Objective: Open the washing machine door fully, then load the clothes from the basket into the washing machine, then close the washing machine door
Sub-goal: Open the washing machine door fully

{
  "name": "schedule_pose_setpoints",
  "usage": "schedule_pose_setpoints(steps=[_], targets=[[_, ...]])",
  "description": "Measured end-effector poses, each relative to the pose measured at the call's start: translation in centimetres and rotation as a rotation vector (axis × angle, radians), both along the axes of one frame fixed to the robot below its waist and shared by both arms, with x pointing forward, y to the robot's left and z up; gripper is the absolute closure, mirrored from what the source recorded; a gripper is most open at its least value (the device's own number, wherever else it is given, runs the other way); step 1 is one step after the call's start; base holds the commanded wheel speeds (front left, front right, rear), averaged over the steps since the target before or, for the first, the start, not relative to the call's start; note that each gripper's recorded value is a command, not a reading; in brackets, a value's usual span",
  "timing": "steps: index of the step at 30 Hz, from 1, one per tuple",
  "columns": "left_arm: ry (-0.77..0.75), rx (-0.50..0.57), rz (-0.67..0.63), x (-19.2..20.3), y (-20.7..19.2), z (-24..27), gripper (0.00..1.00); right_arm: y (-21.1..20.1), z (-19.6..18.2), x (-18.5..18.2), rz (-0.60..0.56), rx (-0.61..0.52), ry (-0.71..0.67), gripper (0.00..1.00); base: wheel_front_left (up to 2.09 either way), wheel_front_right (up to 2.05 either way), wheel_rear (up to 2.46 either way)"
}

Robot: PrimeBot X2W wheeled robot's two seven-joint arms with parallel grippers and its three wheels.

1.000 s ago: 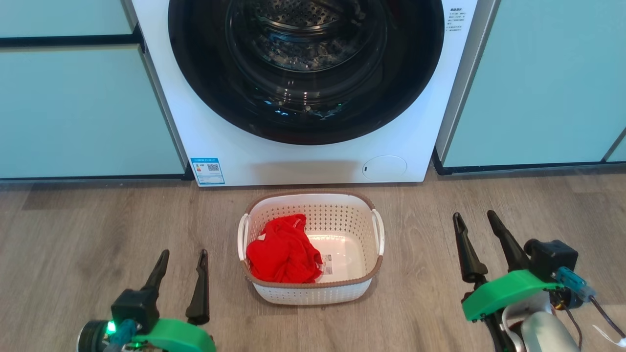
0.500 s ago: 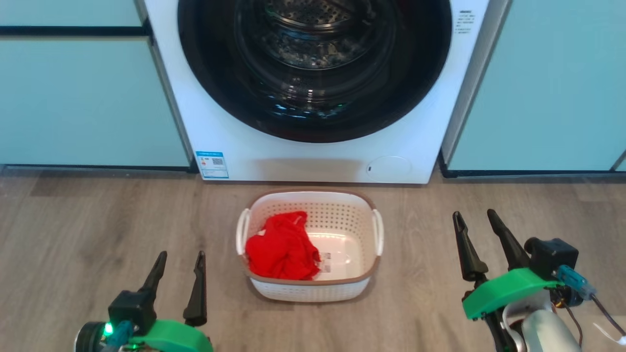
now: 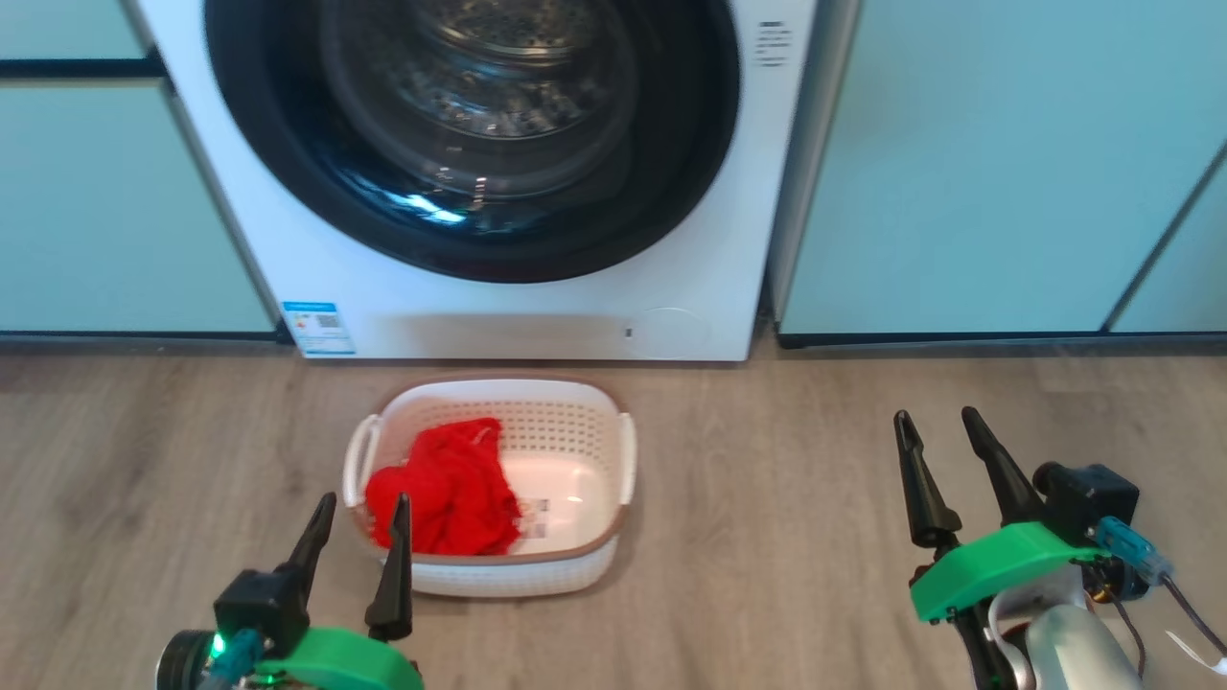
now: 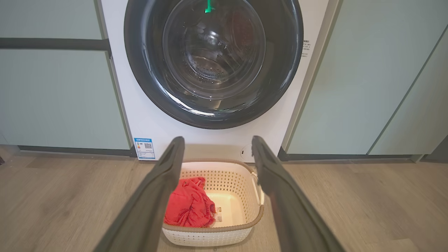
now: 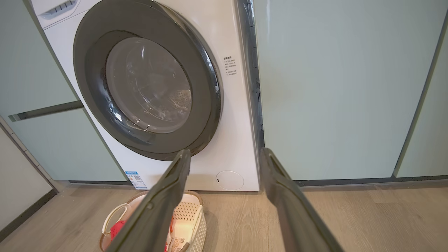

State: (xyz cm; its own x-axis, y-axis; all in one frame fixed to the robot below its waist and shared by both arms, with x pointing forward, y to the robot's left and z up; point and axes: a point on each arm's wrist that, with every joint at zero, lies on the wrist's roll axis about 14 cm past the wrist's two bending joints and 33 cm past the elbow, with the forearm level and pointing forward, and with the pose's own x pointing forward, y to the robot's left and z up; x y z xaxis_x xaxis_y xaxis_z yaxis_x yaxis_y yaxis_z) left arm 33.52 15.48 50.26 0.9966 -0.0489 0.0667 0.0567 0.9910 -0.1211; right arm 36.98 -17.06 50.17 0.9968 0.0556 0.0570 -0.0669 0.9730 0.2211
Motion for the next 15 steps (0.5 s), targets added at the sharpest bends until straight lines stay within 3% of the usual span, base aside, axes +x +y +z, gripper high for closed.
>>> schedule_pose_setpoints(steps=[8, 15], targets=[[-0.002, -0.019, 0.002, 0.11, -0.13, 0.1, 0.0, -0.93, -0.46, -0.17, -0.022, -0.007, 0.015, 0.0, 0.96, 0.94, -1.89], [-0.004, -0.015, 0.003, 0.05, -0.06, 0.15, 0.0, -0.96, -0.48, -0.17, -0.023, -0.01, 0.015, 0.0, 0.31, 0.31, -0.62]])
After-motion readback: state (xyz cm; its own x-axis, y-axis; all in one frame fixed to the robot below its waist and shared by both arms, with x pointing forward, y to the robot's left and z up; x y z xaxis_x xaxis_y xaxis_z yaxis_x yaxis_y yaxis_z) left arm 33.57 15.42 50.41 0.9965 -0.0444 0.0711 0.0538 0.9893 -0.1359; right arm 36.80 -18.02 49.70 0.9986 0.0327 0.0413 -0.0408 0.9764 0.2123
